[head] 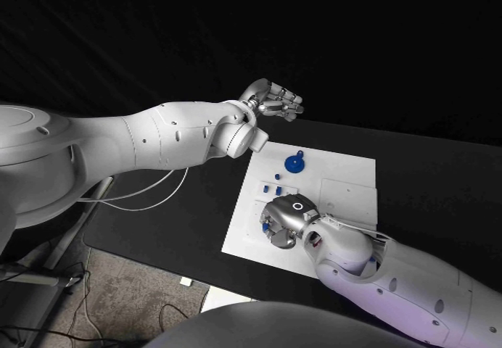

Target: Assemble the parts on the task board

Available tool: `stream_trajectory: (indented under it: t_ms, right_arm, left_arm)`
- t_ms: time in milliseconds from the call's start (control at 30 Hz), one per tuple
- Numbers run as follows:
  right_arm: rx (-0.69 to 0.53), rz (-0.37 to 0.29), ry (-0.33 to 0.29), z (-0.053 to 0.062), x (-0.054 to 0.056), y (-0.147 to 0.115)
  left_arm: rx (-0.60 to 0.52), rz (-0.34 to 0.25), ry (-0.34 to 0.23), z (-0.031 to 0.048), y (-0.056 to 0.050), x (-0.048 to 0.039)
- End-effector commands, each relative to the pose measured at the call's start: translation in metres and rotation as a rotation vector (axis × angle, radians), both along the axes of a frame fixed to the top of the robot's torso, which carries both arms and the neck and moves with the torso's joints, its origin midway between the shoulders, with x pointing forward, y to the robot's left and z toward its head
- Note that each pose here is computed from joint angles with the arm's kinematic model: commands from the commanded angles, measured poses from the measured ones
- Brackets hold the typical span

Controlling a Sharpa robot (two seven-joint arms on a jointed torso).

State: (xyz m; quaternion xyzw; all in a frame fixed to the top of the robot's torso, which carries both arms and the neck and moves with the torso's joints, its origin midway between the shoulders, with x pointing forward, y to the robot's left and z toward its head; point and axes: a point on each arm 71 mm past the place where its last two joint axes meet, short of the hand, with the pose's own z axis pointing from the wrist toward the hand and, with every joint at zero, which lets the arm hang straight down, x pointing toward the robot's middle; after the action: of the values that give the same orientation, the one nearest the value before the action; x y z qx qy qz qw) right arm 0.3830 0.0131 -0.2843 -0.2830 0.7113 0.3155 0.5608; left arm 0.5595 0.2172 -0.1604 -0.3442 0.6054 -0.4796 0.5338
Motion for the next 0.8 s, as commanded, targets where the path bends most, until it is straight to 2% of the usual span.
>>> stream_trajectory:
  t_ms: [33,367,600,700,800]
  right_arm:
    - [0.029,-0.003,0.019,-0.001,0.0,-0.001]
    - [0.106,-0.026,0.01,0.003,0.001,-0.006]
    - [0.173,-0.035,0.009,0.011,-0.003,-0.014]
    - [0.224,-0.045,0.018,0.018,-0.004,-0.02]
    - [0.301,-0.076,0.04,0.03,0.0,-0.031]
  left_arm:
    - [-0.008,-0.015,0.001,0.0012,-0.002,-0.0002]
    - [-0.007,-0.013,0.005,0.0009,0.0,-0.0003]
    - [-0.006,-0.009,0.005,0.0008,0.002,-0.0003]
    - [-0.005,-0.007,0.006,0.0008,0.003,-0.0003]
    - [-0.004,-0.005,0.006,0.0007,0.005,-0.0002]
